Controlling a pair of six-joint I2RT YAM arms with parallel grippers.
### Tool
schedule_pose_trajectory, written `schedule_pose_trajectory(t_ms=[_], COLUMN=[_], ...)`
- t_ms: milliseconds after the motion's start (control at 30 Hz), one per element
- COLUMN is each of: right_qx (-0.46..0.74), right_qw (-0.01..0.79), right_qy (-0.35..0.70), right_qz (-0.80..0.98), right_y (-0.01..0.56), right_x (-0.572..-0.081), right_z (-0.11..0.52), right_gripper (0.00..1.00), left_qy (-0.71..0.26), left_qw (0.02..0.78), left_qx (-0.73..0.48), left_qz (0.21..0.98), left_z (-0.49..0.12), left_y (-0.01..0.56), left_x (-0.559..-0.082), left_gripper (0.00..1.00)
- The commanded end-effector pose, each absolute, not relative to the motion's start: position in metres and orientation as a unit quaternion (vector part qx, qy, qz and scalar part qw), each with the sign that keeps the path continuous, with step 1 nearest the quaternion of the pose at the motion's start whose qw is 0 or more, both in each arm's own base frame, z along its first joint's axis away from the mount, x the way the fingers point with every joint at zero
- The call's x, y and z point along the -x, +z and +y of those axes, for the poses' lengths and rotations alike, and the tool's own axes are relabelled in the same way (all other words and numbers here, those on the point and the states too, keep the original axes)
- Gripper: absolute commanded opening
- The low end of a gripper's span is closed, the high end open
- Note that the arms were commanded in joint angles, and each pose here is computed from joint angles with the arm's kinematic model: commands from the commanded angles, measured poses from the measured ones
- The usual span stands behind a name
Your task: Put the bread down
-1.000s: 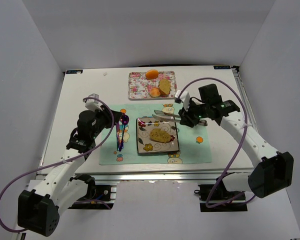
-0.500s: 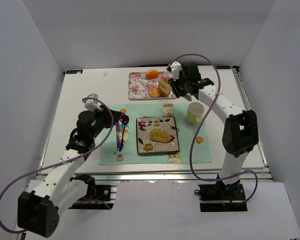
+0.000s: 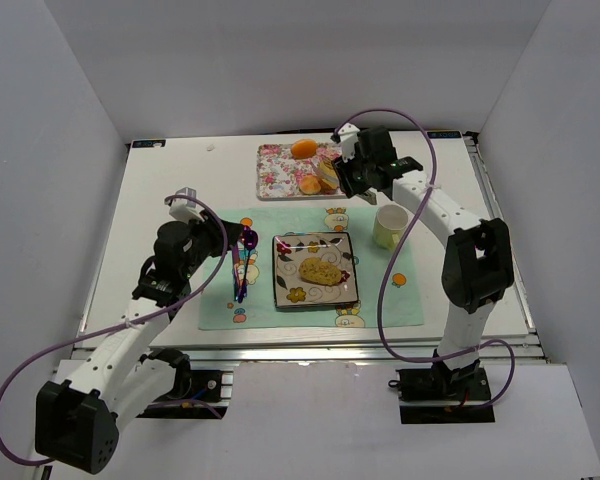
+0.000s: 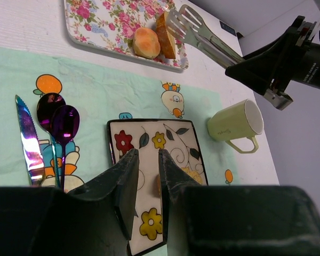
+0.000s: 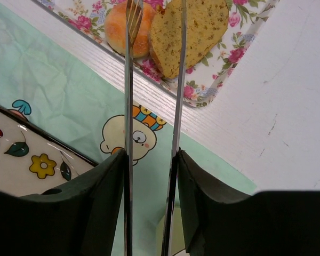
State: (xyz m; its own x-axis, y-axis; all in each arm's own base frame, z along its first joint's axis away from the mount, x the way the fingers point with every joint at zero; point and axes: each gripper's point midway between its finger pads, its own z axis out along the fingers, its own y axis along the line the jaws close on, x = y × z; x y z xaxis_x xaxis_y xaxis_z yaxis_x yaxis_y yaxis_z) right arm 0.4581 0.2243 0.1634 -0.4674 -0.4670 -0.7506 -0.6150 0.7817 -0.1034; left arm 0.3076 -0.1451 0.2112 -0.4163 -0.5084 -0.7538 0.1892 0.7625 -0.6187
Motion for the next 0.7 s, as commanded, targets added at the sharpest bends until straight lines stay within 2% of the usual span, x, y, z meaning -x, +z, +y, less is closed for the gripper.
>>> schedule_pose_trajectory(t_ms=[0, 167, 400, 667], right_qx=[0.305, 0.287, 0.291, 0.291], right_qw=[0.439, 0.431, 0.419, 0.441], right_qy=[0.106, 0.063, 0.068, 0.110], right_qz=[0.838, 0.853, 0.858, 0.842], right_y=[0.186, 0.165, 0.156, 0.184], right_x=[-0.468, -0.477, -0.476, -0.465], right_z=[0.235, 0.224, 0.228, 0.239], right_gripper=[0.47, 0.46, 0.44, 0.43], left_qy=[-0.327, -0.326, -0.323, -0.321], left_qw=[0.536, 0.537, 0.537, 0.539], left_qx=[0.100, 0.100, 0.102, 0.103], left_qz=[0.772, 0.772, 0.772, 0.772], left_z=[-0.144, -0.143, -0.141, -0.141], left_y=[0.216, 0.216, 0.216, 0.217], left_x=[-0.309, -0.307, -0.306, -0.305], left_gripper=[0.32, 0.32, 0.32, 0.32])
